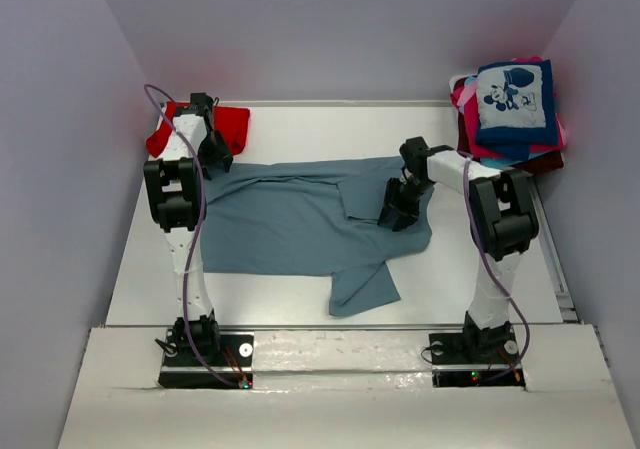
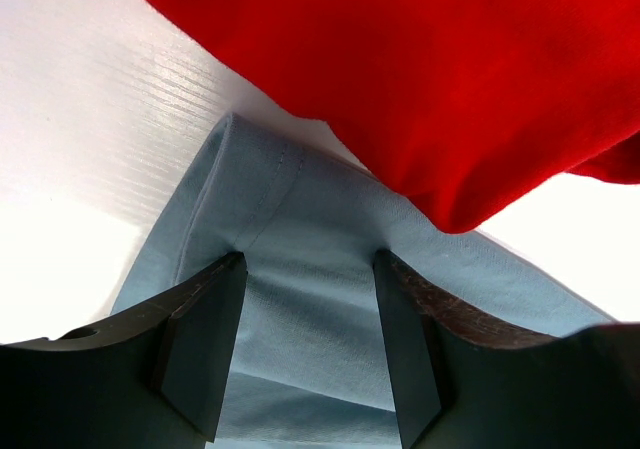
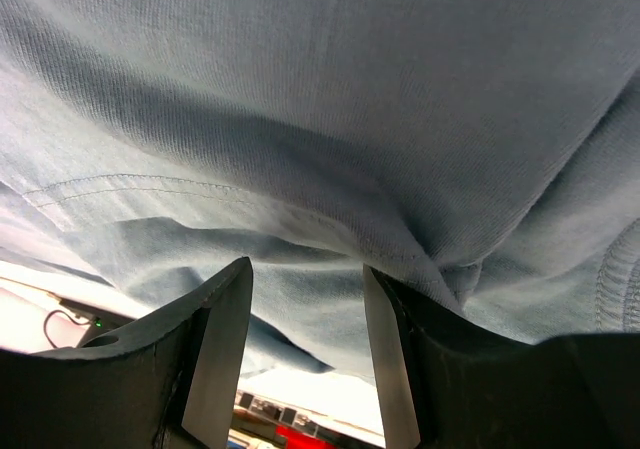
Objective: Fold and stack the t-shirts
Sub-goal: Fold the flattened tshirt in 1/3 of the way
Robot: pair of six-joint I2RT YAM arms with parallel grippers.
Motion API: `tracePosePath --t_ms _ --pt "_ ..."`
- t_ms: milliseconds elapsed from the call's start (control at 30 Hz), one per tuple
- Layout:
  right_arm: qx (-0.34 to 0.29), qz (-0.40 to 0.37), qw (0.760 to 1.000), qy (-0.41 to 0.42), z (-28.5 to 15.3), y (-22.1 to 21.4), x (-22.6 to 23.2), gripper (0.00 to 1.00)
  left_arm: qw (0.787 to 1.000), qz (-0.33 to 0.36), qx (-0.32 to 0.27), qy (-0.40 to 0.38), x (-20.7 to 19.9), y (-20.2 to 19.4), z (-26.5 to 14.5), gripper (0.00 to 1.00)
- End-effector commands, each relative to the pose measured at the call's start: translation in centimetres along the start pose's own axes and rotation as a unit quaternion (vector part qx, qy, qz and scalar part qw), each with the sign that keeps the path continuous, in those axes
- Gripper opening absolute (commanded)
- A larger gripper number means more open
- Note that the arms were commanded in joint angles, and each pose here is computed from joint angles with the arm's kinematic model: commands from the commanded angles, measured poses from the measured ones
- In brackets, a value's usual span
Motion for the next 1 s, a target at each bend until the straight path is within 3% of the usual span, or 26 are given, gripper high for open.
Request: tracePosePath --t_ms 0,300,533,767,967 --pt "-0.034 0.021 0.999 -0.026 -0.8 0.8 -2.1 0.55 1.000 0.009 0.004 0.005 0.4 -0.4 -1.6 0.67" --pt "-0.083 0.074 0.993 -0.031 -5.1 2.6 -6.4 0.55 1.000 0.008 0.003 0.003 0.4 -0.6 -1.8 0.67" --pt "-0.080 0.063 0.995 -0.017 -5.8 2.7 -6.3 0.55 1.000 0.007 0.000 0.001 0.5 -0.8 -2.4 0.67" --pt "-0.095 0.048 0.994 0.014 -7.8 2.7 -5.2 0.55 0.994 0.014 -0.112 -0.002 -1.3 0.2 -10.3 0.71" --pt "-0.103 0.026 0.993 0.046 -9.3 2.0 -3.8 0.55 0.991 0.033 -0.127 0.008 -2.7 -2.8 -13.4 0.72"
Point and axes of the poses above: each gripper's point midway between its finger pads, its own z axis out along the fingers, its own x axis along the line the jaws close on, y = z × x, the point moved 9 cm from there along -z, back along the fingers, and after that the axes turned 11 degrees about z, right-handed, at the moved point
